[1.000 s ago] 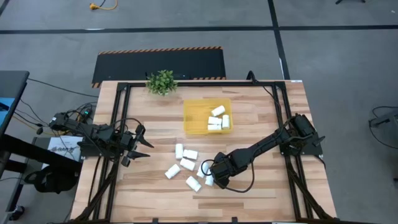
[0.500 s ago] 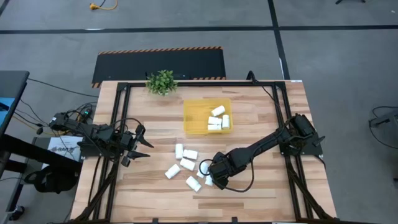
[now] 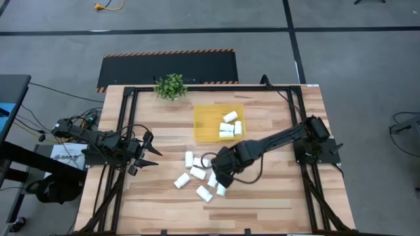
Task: Pick and place pill bottles into a basket
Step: Put the white pill bottle into the yellow bin
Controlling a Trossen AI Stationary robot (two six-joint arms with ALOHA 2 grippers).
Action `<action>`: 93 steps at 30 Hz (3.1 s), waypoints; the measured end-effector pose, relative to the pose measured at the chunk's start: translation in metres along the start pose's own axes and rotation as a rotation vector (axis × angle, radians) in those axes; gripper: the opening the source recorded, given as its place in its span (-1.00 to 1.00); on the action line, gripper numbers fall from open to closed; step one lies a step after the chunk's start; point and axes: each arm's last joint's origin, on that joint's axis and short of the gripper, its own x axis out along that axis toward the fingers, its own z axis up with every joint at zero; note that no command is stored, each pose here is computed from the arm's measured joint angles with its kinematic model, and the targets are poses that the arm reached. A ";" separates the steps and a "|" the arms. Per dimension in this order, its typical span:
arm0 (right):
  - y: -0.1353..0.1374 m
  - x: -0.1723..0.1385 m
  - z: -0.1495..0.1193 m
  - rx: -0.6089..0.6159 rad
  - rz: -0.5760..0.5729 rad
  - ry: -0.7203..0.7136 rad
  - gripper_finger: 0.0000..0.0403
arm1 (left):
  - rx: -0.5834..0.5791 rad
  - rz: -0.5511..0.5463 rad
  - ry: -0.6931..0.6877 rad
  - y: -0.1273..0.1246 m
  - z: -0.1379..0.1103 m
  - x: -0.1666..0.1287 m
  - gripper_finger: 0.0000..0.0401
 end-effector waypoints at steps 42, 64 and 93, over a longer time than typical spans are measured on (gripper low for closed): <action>-0.099 -0.001 0.179 0.192 0.027 -0.187 0.66 | 0.000 -0.001 0.001 0.000 0.000 0.000 -0.12; -0.099 0.039 0.207 0.305 0.034 -0.064 0.67 | 0.000 -0.001 0.001 0.000 0.000 0.000 -0.12; -0.095 0.063 0.200 0.678 0.065 -0.027 0.67 | 0.000 0.000 0.000 0.000 0.000 0.000 -0.12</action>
